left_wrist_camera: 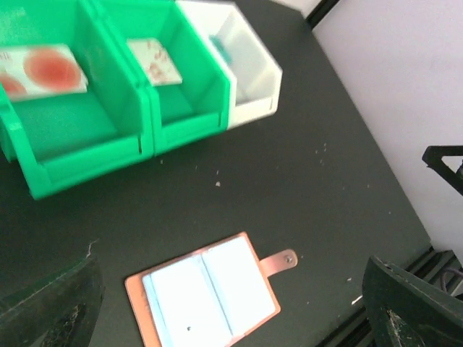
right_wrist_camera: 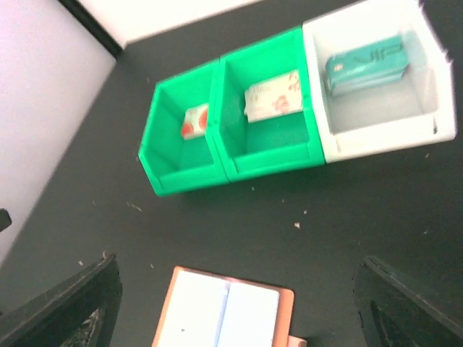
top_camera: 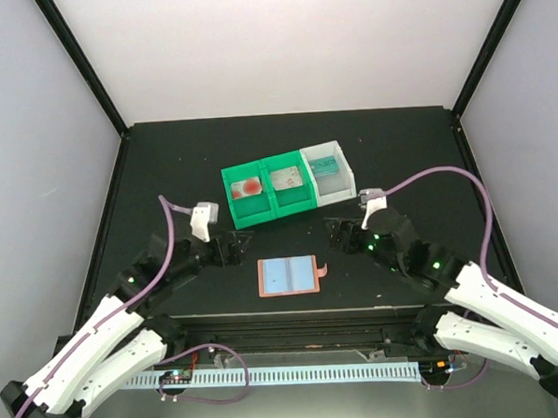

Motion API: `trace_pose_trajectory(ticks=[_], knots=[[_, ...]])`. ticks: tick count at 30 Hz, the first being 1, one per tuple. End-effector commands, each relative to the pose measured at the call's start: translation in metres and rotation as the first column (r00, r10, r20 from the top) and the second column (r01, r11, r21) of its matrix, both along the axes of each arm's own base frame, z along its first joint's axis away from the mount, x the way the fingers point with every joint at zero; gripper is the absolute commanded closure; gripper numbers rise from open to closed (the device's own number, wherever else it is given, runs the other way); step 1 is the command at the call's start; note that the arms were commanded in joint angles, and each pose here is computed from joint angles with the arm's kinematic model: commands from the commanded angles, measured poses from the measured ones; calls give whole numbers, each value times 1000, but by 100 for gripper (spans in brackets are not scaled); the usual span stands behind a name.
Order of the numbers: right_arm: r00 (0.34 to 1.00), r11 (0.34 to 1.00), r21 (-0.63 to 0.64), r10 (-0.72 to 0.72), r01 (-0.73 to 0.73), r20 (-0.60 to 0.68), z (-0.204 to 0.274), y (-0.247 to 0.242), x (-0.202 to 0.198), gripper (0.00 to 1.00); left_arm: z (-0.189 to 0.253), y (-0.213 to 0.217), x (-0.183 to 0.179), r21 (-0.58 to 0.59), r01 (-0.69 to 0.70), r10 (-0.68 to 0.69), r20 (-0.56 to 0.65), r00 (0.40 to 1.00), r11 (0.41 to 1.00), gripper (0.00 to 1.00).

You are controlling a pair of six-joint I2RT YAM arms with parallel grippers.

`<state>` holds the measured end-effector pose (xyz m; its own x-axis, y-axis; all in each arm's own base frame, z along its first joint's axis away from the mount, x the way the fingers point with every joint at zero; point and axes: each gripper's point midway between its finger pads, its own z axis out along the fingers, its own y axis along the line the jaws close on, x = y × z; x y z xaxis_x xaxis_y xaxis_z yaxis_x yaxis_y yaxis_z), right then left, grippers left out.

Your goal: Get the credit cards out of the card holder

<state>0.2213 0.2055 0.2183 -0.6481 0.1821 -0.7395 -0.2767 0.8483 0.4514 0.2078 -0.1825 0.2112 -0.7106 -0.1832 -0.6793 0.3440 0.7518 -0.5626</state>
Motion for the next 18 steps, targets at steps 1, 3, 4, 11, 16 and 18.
trace_pose_trajectory(ticks=[1, 3, 4, 11, 16, 18], knots=[[993, 996, -22, -85, 87, 76, 35, -33, -4, 9, 38, 21, -11, 78, -15, 7, 99, 995, 997, 1], [989, 994, -3, -106, 107, 106, 52, -43, -7, 1, 58, 25, -17, 64, -5, -4, 147, 989, 998, 1], [987, 994, 6, -111, 111, 118, 59, -47, -9, 0, 67, 26, -20, 54, -2, -8, 172, 985, 999, 1], [983, 995, 35, -101, 97, 152, 83, -57, -19, 0, 117, 41, -41, 13, 11, -15, 295, 956, 1000, 1], [988, 996, 64, -68, 59, 138, 78, -50, -23, 0, 119, 46, -45, -1, 0, 0, 314, 949, 1000, 1], [992, 997, 67, -56, 49, 115, 69, -46, -24, 0, 113, 46, -44, -7, 0, 2, 305, 952, 1000, 1]])
